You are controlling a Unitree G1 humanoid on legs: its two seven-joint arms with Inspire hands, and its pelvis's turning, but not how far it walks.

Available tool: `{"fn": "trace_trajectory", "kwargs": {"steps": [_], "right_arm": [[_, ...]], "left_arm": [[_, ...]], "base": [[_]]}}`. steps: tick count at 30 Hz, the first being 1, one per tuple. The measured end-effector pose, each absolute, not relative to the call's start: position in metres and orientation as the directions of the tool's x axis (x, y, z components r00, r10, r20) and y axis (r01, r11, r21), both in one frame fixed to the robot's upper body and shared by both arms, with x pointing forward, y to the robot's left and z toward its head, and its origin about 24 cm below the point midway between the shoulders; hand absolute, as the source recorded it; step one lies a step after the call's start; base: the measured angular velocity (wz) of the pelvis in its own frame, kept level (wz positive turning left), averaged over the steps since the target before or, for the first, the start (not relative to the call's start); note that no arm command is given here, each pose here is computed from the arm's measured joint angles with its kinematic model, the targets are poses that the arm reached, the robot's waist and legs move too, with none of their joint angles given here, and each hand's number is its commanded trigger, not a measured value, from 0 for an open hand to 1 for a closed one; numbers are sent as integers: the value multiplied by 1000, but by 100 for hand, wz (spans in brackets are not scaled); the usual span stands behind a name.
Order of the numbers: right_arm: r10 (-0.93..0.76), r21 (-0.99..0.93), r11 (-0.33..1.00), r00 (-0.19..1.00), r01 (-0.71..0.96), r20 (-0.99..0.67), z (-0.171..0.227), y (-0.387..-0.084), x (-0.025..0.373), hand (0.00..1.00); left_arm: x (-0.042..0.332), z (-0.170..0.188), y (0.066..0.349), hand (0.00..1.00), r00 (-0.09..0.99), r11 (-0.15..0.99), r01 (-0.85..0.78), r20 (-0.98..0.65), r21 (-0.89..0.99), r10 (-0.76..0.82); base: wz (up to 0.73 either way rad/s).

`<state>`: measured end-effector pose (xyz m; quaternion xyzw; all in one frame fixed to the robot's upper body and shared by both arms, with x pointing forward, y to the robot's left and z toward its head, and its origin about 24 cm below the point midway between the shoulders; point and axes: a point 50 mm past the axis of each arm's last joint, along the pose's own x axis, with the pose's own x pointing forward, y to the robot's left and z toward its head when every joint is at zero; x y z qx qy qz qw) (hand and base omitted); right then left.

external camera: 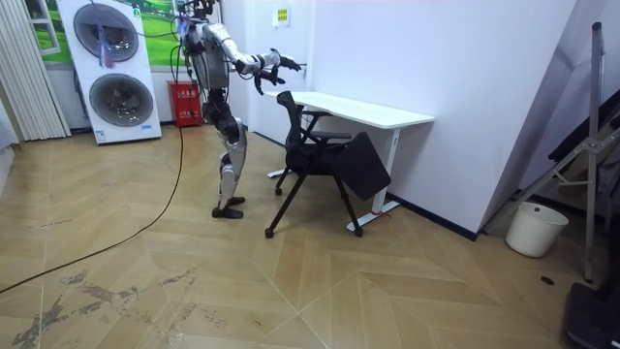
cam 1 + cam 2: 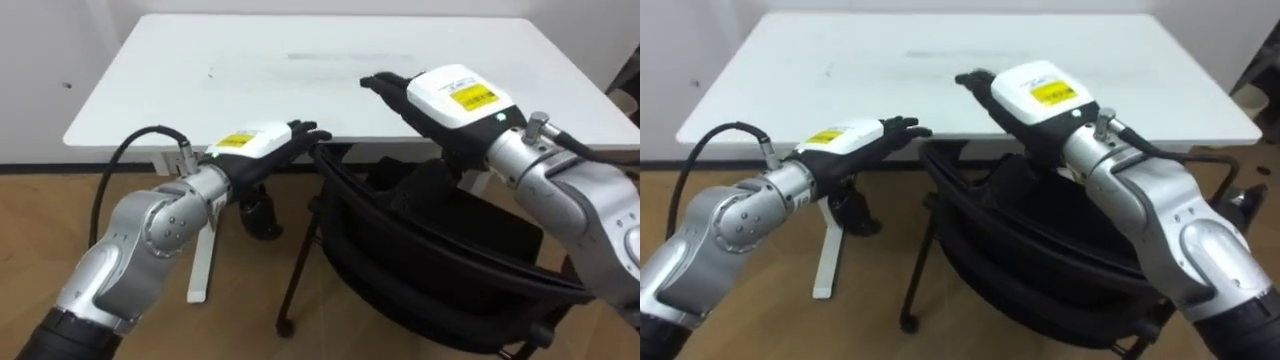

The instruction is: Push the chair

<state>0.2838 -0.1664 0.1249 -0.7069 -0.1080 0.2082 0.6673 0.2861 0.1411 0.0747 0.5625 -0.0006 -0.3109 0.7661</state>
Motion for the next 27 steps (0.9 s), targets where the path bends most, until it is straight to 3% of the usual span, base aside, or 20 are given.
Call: {"fn": "trace_trajectory", "kwargs": {"steps": [11, 16, 20, 23, 27], "right_arm": [[424, -995, -63, 901, -74, -94, 130, -168, 285, 0], [395, -999, 10, 918, 37, 38, 146, -181, 289, 0], [358, -981, 107, 914, 164, 192, 166, -194, 290, 0], [297, -933, 141, 885, 331, 359, 191, -216, 286, 0], [105, -831, 131, 826, 541, 554, 211, -265, 266, 0]], "left_arm": [[285, 89, 144, 0, 826, 164, 430, -313, 888, -469], [289, 101, 146, 0, 851, 183, 356, -237, 916, -468], [293, 127, 166, 0, 915, 272, 182, -61, 945, -400], [291, 158, 188, 0, 936, 325, -37, 146, 945, -319], [273, 200, 228, 0, 888, 339, -357, 429, 871, -167]], "base": [[14], [6], [-1], [0], [0]]}}
